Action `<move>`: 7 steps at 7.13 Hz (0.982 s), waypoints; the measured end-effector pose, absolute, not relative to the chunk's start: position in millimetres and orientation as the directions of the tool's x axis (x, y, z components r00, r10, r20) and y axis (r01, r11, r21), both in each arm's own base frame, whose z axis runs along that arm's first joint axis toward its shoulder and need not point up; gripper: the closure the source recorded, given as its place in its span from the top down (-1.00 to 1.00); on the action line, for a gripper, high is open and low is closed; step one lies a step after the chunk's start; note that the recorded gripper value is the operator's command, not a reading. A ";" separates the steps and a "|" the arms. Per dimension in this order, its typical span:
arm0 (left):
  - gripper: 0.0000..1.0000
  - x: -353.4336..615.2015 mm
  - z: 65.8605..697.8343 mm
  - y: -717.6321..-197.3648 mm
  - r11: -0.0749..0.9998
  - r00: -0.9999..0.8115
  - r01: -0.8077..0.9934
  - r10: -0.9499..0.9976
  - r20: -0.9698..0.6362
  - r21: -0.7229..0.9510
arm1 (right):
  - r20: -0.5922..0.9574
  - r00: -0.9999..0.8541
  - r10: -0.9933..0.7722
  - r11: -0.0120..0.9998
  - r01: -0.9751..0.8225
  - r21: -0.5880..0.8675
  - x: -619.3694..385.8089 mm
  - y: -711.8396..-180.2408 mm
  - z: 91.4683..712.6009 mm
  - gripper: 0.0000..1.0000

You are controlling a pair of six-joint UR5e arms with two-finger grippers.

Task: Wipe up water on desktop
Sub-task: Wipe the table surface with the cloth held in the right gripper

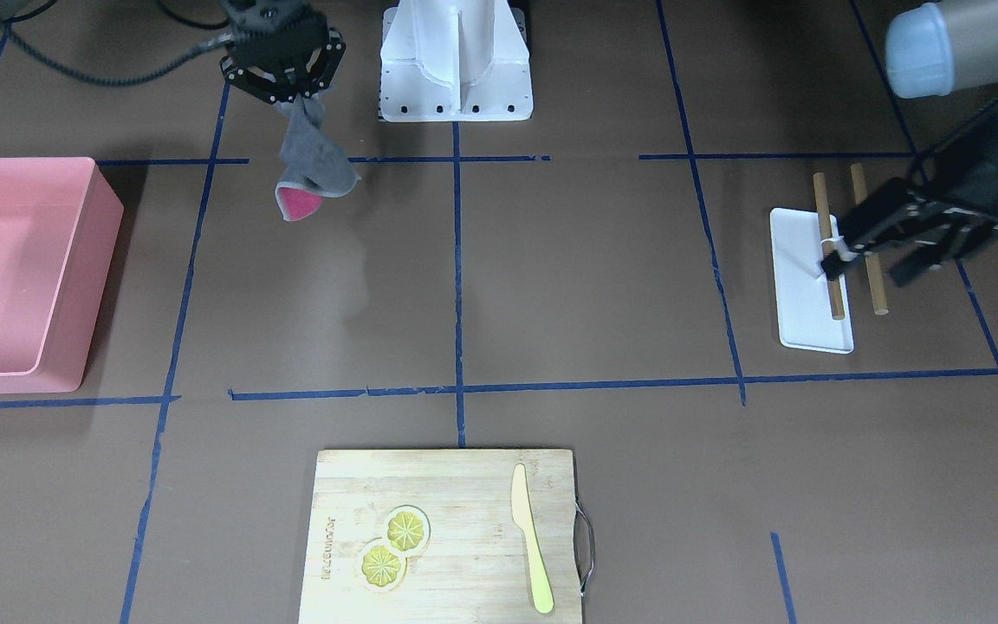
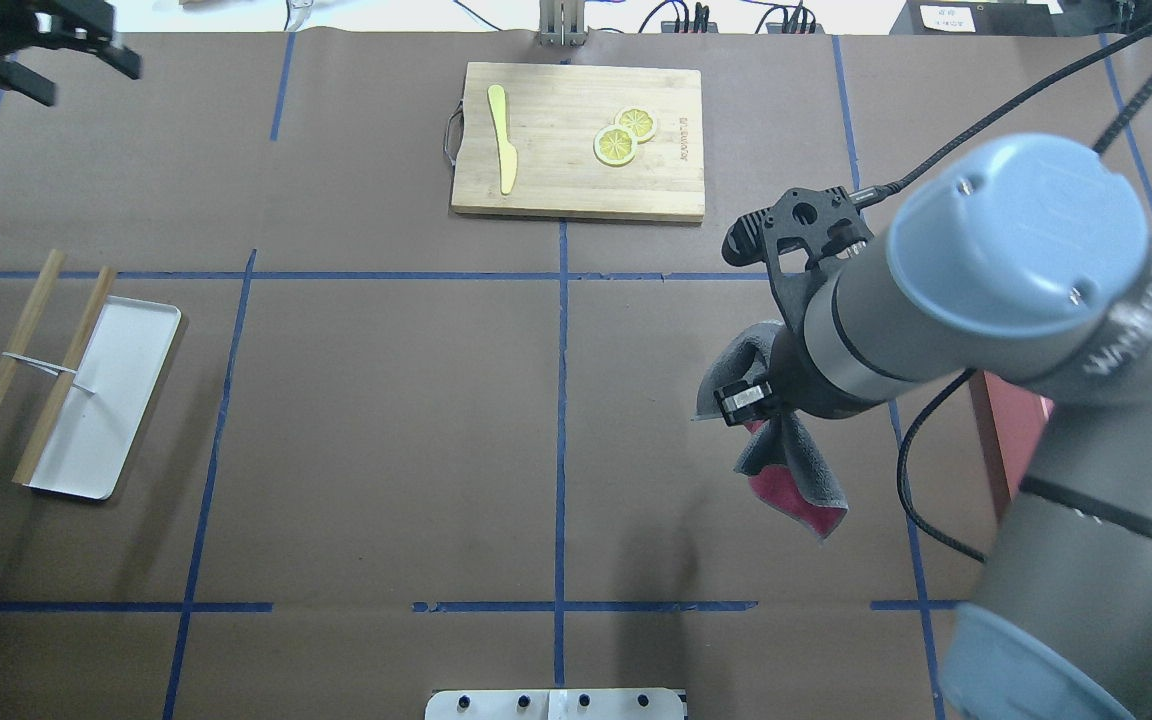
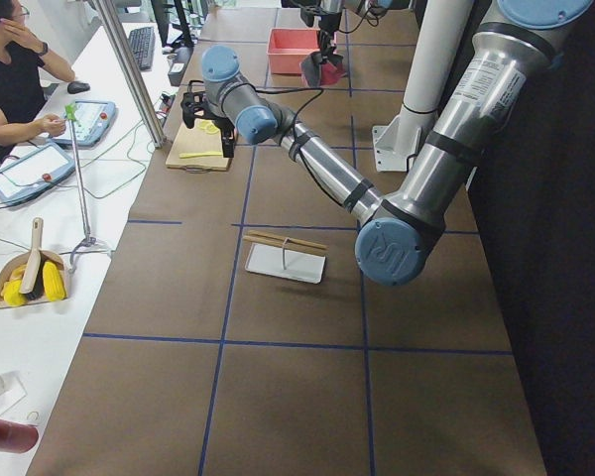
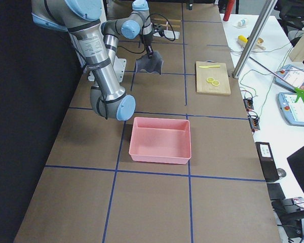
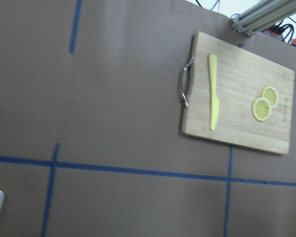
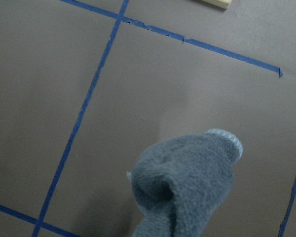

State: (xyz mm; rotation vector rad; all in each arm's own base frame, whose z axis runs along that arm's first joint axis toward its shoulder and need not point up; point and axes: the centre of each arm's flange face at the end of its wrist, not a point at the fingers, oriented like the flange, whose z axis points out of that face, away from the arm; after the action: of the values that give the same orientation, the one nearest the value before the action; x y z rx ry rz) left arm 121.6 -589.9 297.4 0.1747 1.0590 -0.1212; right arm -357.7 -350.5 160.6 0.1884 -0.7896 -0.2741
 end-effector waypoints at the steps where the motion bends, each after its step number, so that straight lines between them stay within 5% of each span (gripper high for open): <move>1: 1.00 96.8 326.4 -585.7 0.978 0.538 0.158 0.030 -0.842 0.135 | 0.679 0.678 -0.281 0.960 0.192 0.205 -367.4 -364.2 173.6 -1.00; 7: 1.00 61.6 394.3 -562.4 0.981 0.596 0.110 0.063 -0.801 0.159 | 0.693 0.659 -0.293 0.948 0.293 0.122 -484.1 -368.4 261.9 -0.99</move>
State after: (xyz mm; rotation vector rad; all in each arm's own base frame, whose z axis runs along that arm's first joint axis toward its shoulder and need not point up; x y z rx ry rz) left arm 61.6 -562.4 394.3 0.1995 0.9336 -0.0275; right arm -484.1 -368.4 261.9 -0.0004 -0.7841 -0.3318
